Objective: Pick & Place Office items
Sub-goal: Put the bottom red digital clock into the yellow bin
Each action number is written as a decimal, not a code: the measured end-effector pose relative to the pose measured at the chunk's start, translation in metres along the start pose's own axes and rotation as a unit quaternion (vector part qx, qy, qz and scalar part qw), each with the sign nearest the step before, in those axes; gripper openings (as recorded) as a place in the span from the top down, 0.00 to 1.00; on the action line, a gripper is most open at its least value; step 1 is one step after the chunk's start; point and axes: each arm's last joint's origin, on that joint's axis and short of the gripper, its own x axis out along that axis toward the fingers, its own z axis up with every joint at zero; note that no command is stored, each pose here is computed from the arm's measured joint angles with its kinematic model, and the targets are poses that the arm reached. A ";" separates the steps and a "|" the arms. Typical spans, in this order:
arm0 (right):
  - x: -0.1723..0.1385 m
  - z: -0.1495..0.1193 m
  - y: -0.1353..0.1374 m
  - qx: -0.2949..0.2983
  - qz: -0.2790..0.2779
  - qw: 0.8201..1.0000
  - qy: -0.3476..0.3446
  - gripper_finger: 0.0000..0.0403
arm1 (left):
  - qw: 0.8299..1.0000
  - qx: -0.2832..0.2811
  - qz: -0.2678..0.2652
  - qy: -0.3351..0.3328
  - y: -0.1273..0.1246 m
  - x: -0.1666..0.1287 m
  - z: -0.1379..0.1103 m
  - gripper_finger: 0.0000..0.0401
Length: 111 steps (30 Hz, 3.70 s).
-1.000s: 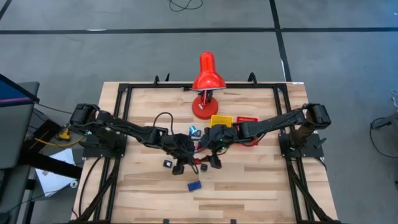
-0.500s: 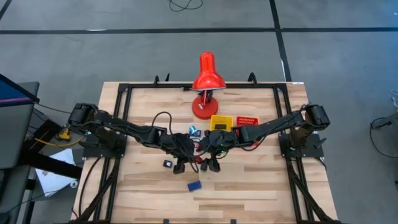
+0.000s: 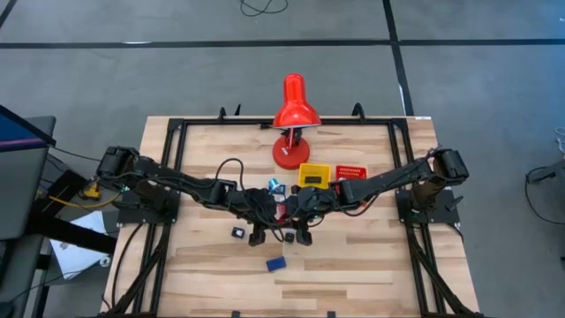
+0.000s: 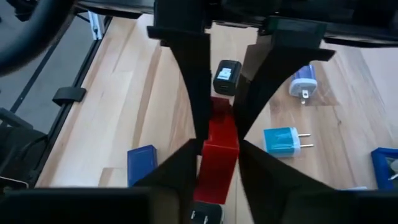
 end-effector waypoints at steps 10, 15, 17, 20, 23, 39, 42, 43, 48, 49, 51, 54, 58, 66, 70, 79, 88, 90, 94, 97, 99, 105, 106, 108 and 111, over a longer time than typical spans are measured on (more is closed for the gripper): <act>0.000 0.000 0.002 -0.002 0.002 1.000 -0.001 0.86 | 1.000 0.005 -0.005 -0.006 -0.001 0.000 0.001 0.78; -0.003 -0.002 0.003 -0.008 0.001 1.000 0.012 0.86 | 1.000 0.014 -0.002 -0.006 -0.001 -0.004 0.002 0.64; -0.009 -0.001 0.004 -0.011 -0.003 1.000 0.018 0.86 | 1.000 0.020 -0.002 -0.018 -0.001 -0.010 0.003 0.58; -0.019 -0.006 0.008 -0.018 -0.032 0.999 0.010 0.86 | 0.999 0.021 0.011 -0.049 0.002 -0.021 -0.006 0.50; -0.033 -0.012 0.012 -0.021 -0.060 0.998 -0.018 0.86 | 0.993 0.019 0.024 -0.115 0.007 -0.033 -0.018 0.44; -0.037 -0.016 0.011 -0.026 -0.092 0.975 -0.201 0.86 | 0.949 0.076 0.007 -0.307 0.019 -0.050 -0.054 0.38; -0.037 -0.015 0.008 -0.016 -0.113 0.973 -0.201 0.86 | 0.947 0.077 0.006 -0.311 0.019 -0.051 -0.054 0.41; -0.037 -0.015 0.007 -0.015 -0.114 0.972 -0.203 0.86 | 0.947 0.077 0.006 -0.311 0.019 -0.051 -0.054 0.41; -0.039 -0.010 0.008 -0.010 -0.107 0.967 -0.232 0.86 | 0.946 0.074 0.014 -0.315 0.020 -0.051 -0.053 0.45; -0.039 -0.009 0.008 -0.010 -0.107 0.966 -0.235 0.86 | 0.944 0.073 0.014 -0.321 0.019 -0.052 -0.052 0.46; -0.034 -0.010 0.007 -0.006 -0.106 0.965 -0.239 0.86 | 0.939 0.078 0.017 -0.334 0.019 -0.053 -0.050 0.47; -0.023 -0.012 0.005 -0.002 -0.109 0.963 -0.245 0.86 | 0.933 0.096 0.025 -0.346 0.019 -0.055 -0.048 0.50; -0.016 -0.015 0.003 -0.003 -0.114 0.962 -0.248 0.86 | 0.932 0.104 0.032 -0.345 0.019 -0.055 -0.048 0.54; -0.017 -0.011 0.001 -0.001 -0.113 0.957 -0.265 0.86 | 0.937 0.104 0.034 -0.333 0.020 -0.053 -0.050 0.68; -0.017 -0.011 0.001 -0.001 -0.114 0.958 -0.264 0.86 | 0.936 0.104 0.034 -0.335 0.020 -0.053 -0.050 0.77; -0.017 -0.016 0.002 -0.026 -0.110 0.969 -0.221 0.78 | 0.939 0.099 0.044 -0.327 0.021 -0.052 -0.051 0.86; -0.030 -0.008 -0.001 -0.012 -0.080 0.992 -0.094 0.59 | 0.953 0.082 0.021 -0.291 0.021 -0.048 -0.057 0.86; -0.031 -0.006 -0.003 -0.011 -0.086 0.993 -0.076 0.52 | 0.955 0.078 0.015 -0.287 0.021 -0.047 -0.057 0.86; -0.035 0.003 -0.008 0.019 -0.096 0.993 -0.063 0.38 | 0.960 0.053 0.010 -0.275 0.021 -0.046 -0.059 0.86; -0.041 0.018 -0.008 0.030 -0.078 0.996 -0.044 0.33 | 0.966 0.035 0.011 -0.258 0.023 -0.043 -0.062 0.86; -0.045 0.029 -0.008 0.026 -0.054 0.998 -0.025 0.33 | 0.967 0.031 0.011 -0.252 0.023 -0.042 -0.064 0.86; -0.031 0.042 -0.012 0.027 -0.064 0.997 0.026 0.33 | 0.972 0.020 0.014 -0.234 0.022 -0.032 -0.056 0.86; -0.027 0.043 -0.013 0.027 -0.065 0.997 0.031 0.33 | 0.972 0.021 0.014 -0.234 0.021 -0.031 -0.054 0.86; -0.020 0.041 -0.014 0.028 -0.070 0.996 0.043 0.33 | 0.973 0.019 0.021 -0.230 0.021 -0.027 -0.052 0.86; -0.017 0.041 -0.014 0.027 -0.069 0.996 0.046 0.33 | 0.974 0.019 0.025 -0.222 0.021 -0.023 -0.050 0.86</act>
